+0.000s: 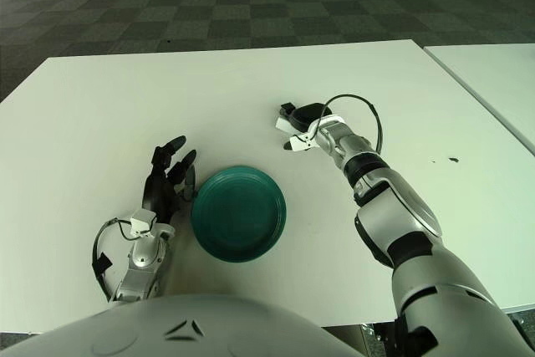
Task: Put the charger into the plate.
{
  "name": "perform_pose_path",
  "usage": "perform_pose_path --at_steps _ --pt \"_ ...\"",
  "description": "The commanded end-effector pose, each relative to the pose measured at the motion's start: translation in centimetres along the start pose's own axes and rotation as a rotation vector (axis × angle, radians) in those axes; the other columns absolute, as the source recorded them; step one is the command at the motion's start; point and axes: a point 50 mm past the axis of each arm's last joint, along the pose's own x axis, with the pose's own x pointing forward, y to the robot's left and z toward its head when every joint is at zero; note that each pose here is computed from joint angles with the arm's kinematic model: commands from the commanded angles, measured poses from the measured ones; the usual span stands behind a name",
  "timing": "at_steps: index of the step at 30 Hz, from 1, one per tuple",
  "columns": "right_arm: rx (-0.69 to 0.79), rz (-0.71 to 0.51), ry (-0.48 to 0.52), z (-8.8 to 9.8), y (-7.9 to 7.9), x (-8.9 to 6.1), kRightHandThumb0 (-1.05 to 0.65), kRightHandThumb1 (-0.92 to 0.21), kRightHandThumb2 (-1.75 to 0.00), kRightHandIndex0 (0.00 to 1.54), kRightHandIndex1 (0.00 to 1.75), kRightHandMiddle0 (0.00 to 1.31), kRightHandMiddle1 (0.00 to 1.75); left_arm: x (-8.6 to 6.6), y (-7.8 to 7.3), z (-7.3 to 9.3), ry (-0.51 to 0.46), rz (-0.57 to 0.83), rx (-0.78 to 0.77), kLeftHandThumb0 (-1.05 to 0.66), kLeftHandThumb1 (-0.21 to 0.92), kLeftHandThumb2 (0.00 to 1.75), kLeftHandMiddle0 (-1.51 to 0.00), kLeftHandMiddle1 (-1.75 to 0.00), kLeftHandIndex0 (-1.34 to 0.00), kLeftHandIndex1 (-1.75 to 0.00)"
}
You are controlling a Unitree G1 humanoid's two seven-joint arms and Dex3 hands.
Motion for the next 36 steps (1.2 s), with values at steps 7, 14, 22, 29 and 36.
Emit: perform_pose_path --at_steps 7,14,22,29,36 --pt "0.034 0.089 0.031 -0.1 1.2 0.0 -0.60 -0.92 -0.66 0.41 0.01 0.00 0.83 -2.8 -0.2 -3.1 0.174 0.023 0.030 -0.65 0.92 0.84 -0.67 -0.02 -0.17 -0.85" --pt "0.033 0.102 0.078 -0.7 2.9 -0.4 -0.57 -0.92 -0.74 0.49 0.03 0.02 0.93 -2.8 -0.2 -3.1 0.178 0.030 0.038 -0.68 0.92 0.85 -0.65 -0.02 -0.16 -0.84" --pt "-0.017 0.015 0.164 -1.9 4.9 -1.2 -0.54 -0.92 -0.84 0.52 1.43 0.35 1.54 -2.8 -0.3 -3.1 0.171 0.029 0.047 -0.67 0.92 0.86 -0.69 -0.03 -0.19 -0.86" --pt "-0.006 -0.144 0.180 -2.4 5.1 -1.8 -0.48 -0.92 -0.79 0.61 1.72 0.55 1.73 -2.8 -0.2 -3.2 0.192 0.010 0.056 -0.68 0.92 0.87 -0.65 -0.02 -0.14 -0.84" --pt "0.053 -0.236 0.212 -2.8 6.0 -2.6 -0.47 -0.92 -0.75 0.73 1.74 0.66 1.75 -2.8 0.0 -3.1 0.166 0.020 0.059 -0.69 0.92 0.87 -0.66 -0.02 -0.15 -0.85"
